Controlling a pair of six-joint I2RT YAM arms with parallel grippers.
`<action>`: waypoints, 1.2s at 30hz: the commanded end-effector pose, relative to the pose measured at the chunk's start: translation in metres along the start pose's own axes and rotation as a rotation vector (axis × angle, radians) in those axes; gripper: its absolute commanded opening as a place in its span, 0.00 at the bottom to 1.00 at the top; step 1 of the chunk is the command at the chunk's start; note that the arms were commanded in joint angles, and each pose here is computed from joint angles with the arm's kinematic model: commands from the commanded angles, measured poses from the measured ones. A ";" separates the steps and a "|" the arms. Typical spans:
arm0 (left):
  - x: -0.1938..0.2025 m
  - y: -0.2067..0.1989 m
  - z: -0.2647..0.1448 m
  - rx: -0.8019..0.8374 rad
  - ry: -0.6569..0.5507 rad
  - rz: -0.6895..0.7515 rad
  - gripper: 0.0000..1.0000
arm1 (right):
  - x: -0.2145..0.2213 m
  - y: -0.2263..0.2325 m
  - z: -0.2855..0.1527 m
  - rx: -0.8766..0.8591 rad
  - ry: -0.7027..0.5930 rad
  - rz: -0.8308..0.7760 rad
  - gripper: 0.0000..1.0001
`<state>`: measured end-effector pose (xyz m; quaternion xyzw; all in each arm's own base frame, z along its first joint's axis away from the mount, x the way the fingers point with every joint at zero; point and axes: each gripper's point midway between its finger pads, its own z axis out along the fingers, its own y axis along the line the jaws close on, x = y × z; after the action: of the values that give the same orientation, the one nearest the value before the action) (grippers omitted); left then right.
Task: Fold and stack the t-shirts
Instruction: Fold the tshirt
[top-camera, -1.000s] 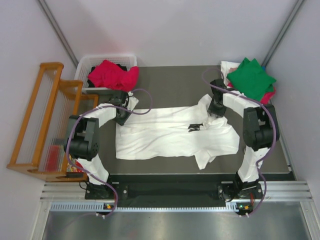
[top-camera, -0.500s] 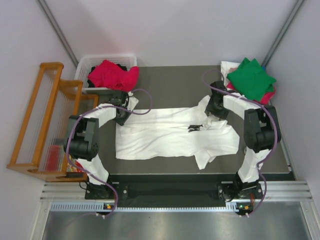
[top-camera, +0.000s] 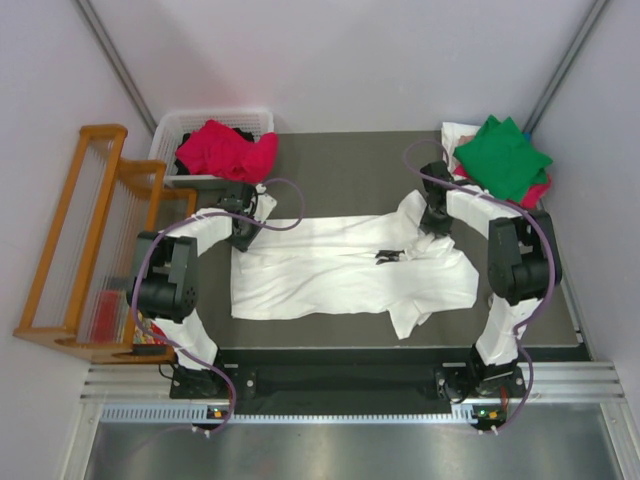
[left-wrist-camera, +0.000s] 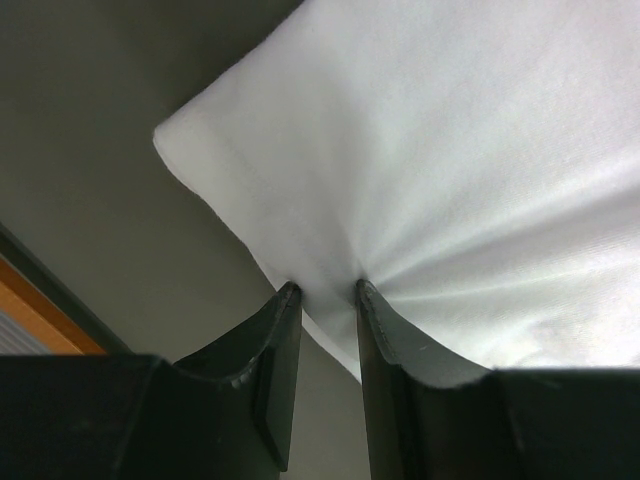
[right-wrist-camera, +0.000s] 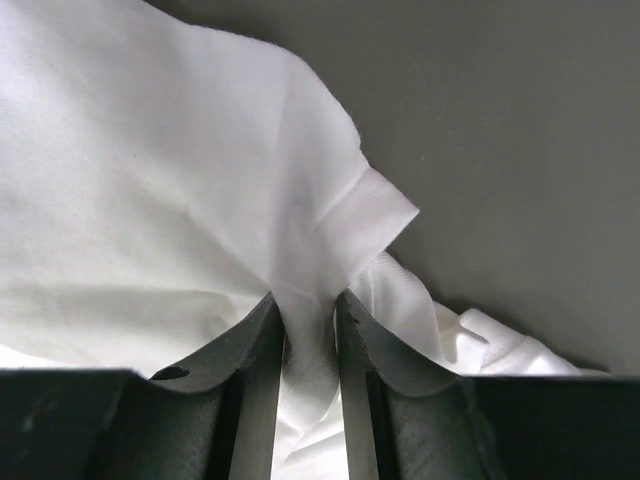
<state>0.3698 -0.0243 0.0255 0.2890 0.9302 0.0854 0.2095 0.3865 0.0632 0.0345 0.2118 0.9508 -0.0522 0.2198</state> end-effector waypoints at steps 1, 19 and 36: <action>0.032 -0.004 0.000 -0.001 0.098 0.012 0.34 | -0.038 0.006 -0.021 0.009 -0.106 -0.025 0.27; 0.024 -0.005 -0.001 0.016 0.082 -0.005 0.34 | -0.006 -0.001 -0.078 0.011 -0.115 -0.100 0.26; 0.026 -0.008 -0.004 0.024 0.068 -0.007 0.33 | 0.034 -0.004 -0.082 0.009 -0.086 -0.144 0.49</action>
<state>0.3693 -0.0251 0.0255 0.2871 0.9306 0.0826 0.2116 0.3274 0.0821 0.0930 0.1430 0.9550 -0.0858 0.2454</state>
